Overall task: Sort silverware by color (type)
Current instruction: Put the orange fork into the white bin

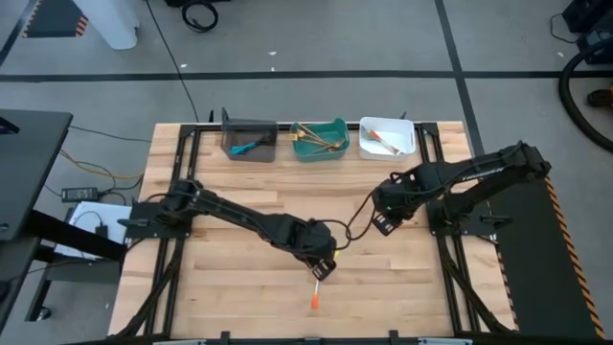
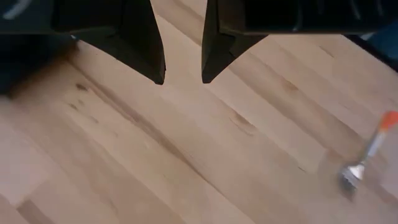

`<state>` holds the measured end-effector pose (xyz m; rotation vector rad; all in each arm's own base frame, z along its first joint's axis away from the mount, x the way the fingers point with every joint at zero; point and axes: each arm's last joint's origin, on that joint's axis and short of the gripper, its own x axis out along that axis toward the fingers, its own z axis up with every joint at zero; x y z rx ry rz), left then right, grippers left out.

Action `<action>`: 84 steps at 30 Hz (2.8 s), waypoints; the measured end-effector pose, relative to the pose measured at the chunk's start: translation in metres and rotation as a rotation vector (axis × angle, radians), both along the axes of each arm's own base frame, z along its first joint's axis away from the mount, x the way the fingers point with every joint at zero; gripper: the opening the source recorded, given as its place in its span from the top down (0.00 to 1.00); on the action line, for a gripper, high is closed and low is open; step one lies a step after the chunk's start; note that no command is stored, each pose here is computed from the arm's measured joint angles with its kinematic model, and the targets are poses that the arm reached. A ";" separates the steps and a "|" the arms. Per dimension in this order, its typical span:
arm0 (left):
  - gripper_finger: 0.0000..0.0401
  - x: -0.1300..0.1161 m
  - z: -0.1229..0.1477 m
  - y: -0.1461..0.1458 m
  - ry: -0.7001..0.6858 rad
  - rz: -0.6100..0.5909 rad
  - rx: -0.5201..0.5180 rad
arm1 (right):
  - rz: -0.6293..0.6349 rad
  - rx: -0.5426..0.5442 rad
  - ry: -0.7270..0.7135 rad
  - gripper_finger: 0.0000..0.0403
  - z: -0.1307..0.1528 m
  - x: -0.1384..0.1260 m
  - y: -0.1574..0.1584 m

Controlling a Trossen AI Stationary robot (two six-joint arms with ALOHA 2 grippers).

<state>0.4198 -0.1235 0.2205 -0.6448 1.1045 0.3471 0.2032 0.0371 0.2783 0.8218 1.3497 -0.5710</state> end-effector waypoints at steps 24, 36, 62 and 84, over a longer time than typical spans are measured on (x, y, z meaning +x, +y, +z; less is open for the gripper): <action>0.73 0.010 -0.068 -0.048 0.084 0.051 -0.120 | -0.217 0.038 0.186 0.72 0.010 -0.047 0.045; 0.73 0.020 -0.075 -0.044 0.032 0.116 -0.136 | -0.256 0.042 0.184 0.72 0.009 -0.056 0.064; 0.73 0.025 -0.100 -0.036 0.099 0.157 -0.167 | -0.308 0.067 0.019 0.72 0.011 -0.063 0.093; 0.73 0.035 -0.085 -0.029 0.060 0.187 -0.218 | -0.365 0.041 -0.040 0.72 0.011 -0.061 0.092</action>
